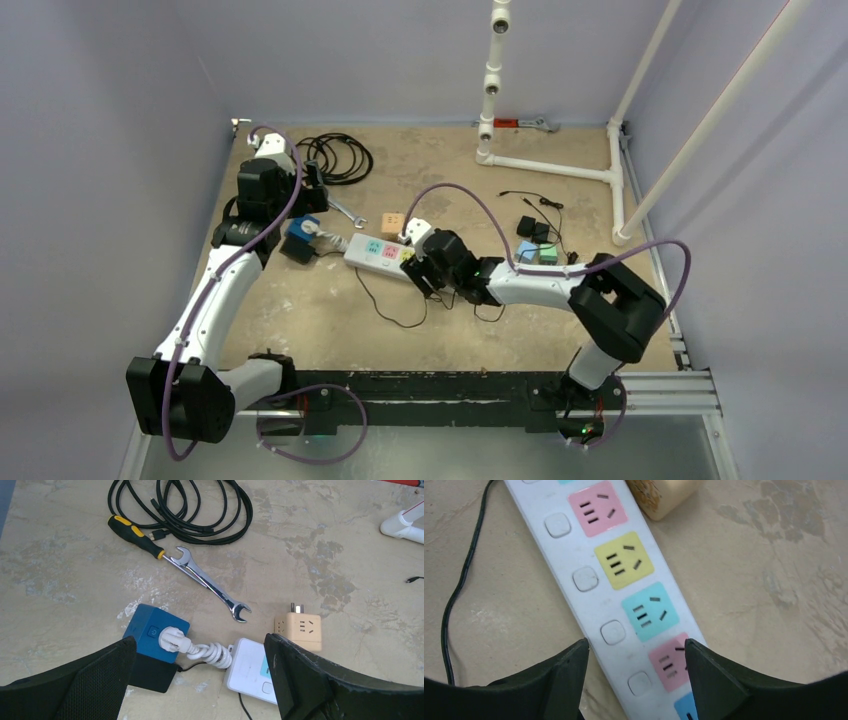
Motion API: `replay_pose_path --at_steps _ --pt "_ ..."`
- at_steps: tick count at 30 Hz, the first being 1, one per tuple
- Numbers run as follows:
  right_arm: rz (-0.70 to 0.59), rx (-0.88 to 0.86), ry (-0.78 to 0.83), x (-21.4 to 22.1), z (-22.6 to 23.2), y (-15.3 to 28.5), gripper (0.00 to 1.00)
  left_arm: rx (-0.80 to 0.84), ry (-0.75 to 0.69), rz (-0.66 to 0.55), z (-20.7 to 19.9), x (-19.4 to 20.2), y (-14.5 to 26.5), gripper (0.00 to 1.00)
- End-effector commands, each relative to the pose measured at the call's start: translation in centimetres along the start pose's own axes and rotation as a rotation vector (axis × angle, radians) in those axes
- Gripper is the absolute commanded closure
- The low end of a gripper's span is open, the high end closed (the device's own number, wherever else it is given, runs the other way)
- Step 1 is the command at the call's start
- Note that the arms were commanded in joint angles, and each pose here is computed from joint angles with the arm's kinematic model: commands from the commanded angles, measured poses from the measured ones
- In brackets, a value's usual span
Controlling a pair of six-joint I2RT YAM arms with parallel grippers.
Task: Pull the plug off the socket
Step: Move the socket to the center of the board.
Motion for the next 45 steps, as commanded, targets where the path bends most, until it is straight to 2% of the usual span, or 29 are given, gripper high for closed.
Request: replay_pose_path --at_steps 1,3,7,9,11,16,19,22,31,40,45 --pt "-0.033 0.082 -0.071 -1.2 -1.4 2.1 0.27 0.015 0.009 -0.038 -0.2 -0.7 0.2 0.01" --pt "-0.059 0.076 -0.077 -1.8 -1.6 2.7 0.25 0.006 0.007 -0.039 -0.1 -0.7 0.2 0.01" --pt "-0.122 0.017 -0.085 -3.4 -1.4 3.9 0.06 -0.017 0.002 -0.055 0.2 -0.9 0.5 0.01" --pt "-0.140 -0.004 -0.092 -4.4 -1.4 4.5 0.01 -0.026 0.001 -0.059 0.3 -0.9 0.6 0.01" --pt "-0.176 -0.019 -0.086 -5.8 -1.5 5.4 0.01 -0.025 0.002 -0.060 0.3 -0.9 0.6 0.01" --pt "-0.339 -0.182 -0.133 -10.1 -0.3 7.2 0.01 -0.026 0.005 -0.064 0.3 -1.0 0.6 0.01" --pt "-0.356 -0.223 -0.162 -12.2 0.3 6.3 0.06 -0.114 -0.006 -0.085 1.2 -1.6 0.8 0.01" --pt "-0.336 -0.247 -0.153 -13.6 1.1 3.6 0.12 -0.186 0.042 -0.129 3.2 -2.4 1.3 0.01" --pt "-0.404 -0.345 -0.107 -17.0 4.1 -3.5 0.21 -0.218 0.109 -0.147 5.6 -3.1 1.4 0.00" --pt "-0.389 -0.301 -0.064 -17.2 5.7 -10.7 0.28 -0.184 0.108 -0.147 5.4 -3.2 1.4 0.01" --pt "-0.400 -0.289 -0.033 -18.1 6.3 -12.9 0.32 -0.172 0.100 -0.143 5.3 -3.1 1.4 0.01"
Point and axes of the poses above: each gripper's point midway between its finger pads, its own y axis back along the fingers, its own z axis along the line the jaws close on, x = y × z, the point moved 8 cm from there along y, back along the fingers, and after that the axes turned 4 degrees about y, right-handed, at the moved point
